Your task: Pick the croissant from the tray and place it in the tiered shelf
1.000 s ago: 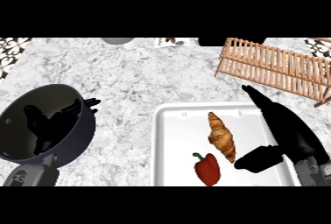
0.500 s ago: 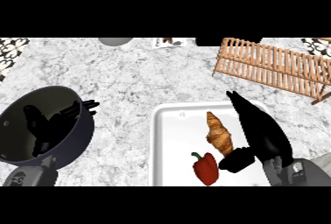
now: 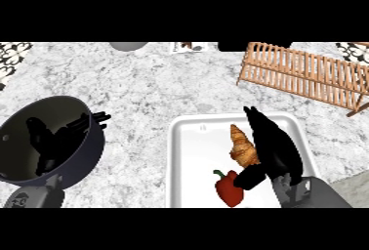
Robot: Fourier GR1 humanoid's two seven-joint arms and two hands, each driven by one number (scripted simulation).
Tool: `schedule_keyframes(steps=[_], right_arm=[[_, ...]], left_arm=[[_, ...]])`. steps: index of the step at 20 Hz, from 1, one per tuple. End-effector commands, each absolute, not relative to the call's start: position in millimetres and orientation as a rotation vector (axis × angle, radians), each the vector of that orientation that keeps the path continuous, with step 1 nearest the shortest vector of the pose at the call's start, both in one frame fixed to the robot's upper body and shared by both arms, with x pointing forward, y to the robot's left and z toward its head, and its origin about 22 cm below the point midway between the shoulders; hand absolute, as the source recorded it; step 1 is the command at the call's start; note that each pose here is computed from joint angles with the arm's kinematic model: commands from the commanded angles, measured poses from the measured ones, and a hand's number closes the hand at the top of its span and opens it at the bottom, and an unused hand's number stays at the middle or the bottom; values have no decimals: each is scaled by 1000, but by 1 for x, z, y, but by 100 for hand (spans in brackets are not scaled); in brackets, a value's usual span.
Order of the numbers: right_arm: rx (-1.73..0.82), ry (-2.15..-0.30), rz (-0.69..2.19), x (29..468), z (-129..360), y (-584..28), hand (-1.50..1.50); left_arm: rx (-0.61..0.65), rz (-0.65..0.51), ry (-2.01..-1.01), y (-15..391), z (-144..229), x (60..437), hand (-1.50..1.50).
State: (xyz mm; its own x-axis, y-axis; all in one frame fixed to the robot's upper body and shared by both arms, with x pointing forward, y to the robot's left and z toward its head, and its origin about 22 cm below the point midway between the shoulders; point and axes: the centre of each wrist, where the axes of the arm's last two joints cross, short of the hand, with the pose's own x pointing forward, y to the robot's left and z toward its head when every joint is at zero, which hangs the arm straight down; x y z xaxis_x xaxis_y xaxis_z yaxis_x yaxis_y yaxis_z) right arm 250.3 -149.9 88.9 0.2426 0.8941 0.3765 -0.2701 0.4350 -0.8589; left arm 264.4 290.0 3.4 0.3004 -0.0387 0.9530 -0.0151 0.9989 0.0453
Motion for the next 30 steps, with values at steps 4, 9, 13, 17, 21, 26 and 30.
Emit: schedule_keyframes(steps=[4, 9, 13, 17, 21, 26, 30], right_arm=[[-836, -946, 893, 264, 60, -146, -150], [-865, -949, 903, 266, 55, -153, -150], [-877, -995, 880, 261, 45, -159, -150], [-848, -1007, 867, 278, 33, -157, -150], [-846, -1038, 906, 272, 34, -143, -150], [-748, -911, 1139, 281, 12, -150, 150], [-713, -996, 1139, 287, 6, -137, 150]], left_arm=[[88, 35, -1126, 295, -24, 252, 0], [96, 25, -1120, 286, -34, 249, 0], [103, 44, -1117, 292, -34, 251, 0], [79, 32, -1112, 287, -24, 246, 0], [97, 61, -1115, 308, -22, 254, 0], [91, 26, -1123, 294, -21, 252, 0], [72, 49, -1112, 306, -19, 253, 0]])
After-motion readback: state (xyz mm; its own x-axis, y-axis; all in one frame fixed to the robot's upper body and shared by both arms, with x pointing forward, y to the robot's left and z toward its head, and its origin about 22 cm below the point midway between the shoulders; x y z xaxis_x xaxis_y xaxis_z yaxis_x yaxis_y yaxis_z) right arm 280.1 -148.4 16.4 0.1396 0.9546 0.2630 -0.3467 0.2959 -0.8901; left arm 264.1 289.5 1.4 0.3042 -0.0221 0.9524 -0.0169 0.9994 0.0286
